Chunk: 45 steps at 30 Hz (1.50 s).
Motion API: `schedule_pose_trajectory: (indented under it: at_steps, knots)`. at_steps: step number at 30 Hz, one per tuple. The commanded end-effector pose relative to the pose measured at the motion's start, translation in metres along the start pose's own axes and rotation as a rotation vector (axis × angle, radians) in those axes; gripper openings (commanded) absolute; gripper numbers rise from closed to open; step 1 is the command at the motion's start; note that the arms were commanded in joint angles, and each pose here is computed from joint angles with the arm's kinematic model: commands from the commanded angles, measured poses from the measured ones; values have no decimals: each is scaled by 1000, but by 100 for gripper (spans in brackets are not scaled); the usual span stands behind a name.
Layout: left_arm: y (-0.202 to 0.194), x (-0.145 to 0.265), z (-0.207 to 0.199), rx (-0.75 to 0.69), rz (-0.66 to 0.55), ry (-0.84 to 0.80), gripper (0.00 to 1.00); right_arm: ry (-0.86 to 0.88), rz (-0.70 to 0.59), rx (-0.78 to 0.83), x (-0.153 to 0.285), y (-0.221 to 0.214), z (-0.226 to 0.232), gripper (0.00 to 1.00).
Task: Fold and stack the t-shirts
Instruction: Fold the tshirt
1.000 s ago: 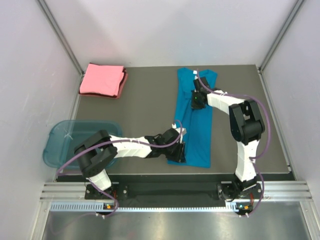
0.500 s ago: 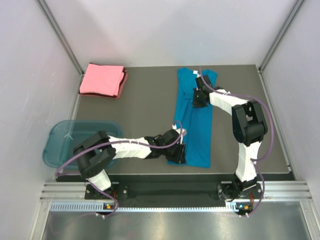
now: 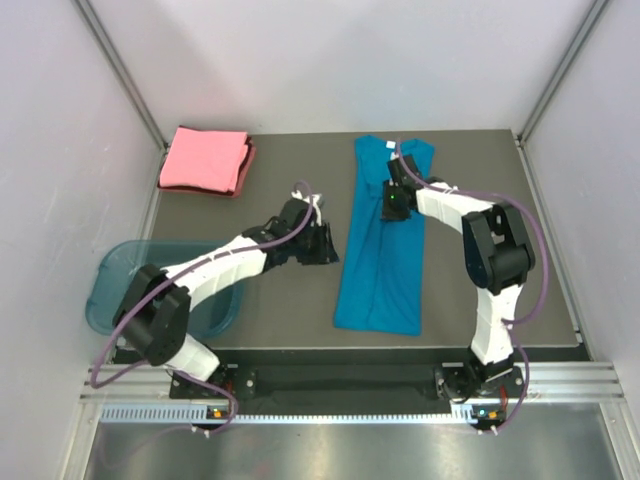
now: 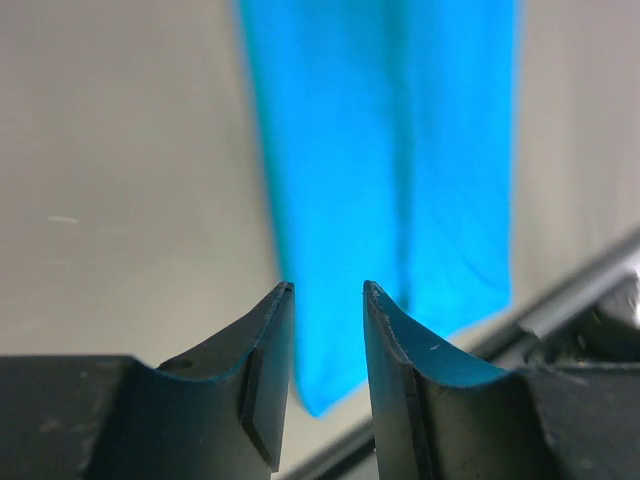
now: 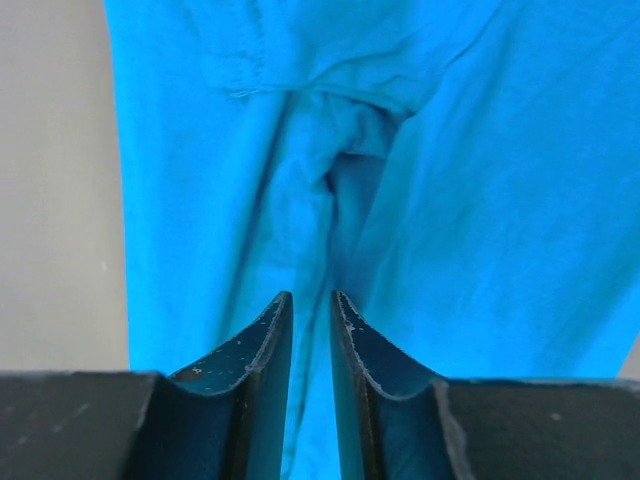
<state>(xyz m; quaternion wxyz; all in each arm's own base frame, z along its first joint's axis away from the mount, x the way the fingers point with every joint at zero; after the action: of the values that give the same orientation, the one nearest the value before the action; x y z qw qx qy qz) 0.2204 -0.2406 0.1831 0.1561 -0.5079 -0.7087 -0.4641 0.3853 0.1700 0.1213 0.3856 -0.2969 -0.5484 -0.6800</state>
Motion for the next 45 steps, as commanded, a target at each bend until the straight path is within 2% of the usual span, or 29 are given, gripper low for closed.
schedule_pose_trajectory:
  at_steps: [1,6,12,33,39,43,44,45]
  knots:
    - [5,-10,25,8,45,30,39,35,-34,3,2,1,12,22]
    - [24,-44,44,31,64,37,40,25,-20,-4,0,-4,12,20]
    - [37,-72,42,13,67,1,41,-3,-6,1,-2,-10,13,19]
    - [41,-106,48,23,116,-15,43,-3,6,10,-6,-16,12,16]
    - [40,-116,49,44,145,-29,31,-14,3,14,-5,-17,11,13]
    - [41,-121,48,55,157,-41,11,-11,2,14,-5,-16,11,8]
    - [40,-122,48,57,165,-38,1,-7,5,13,-5,-16,11,7]
    - [40,-122,48,60,167,-38,0,-3,6,16,-6,-16,11,3]
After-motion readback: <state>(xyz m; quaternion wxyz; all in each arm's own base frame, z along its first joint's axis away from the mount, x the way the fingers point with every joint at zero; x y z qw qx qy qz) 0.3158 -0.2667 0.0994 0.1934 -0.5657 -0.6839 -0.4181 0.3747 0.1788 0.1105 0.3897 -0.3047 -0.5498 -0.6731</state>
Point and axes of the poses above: each gripper's point midway between its finger pads, its own x axis back along the fingers, its own z axis along the line the jaws close on, y = z × x, the point moved 10 cm from there along x, back along the fingers, and after that the axes turned 1 degree about x, right-handed, at the moved point
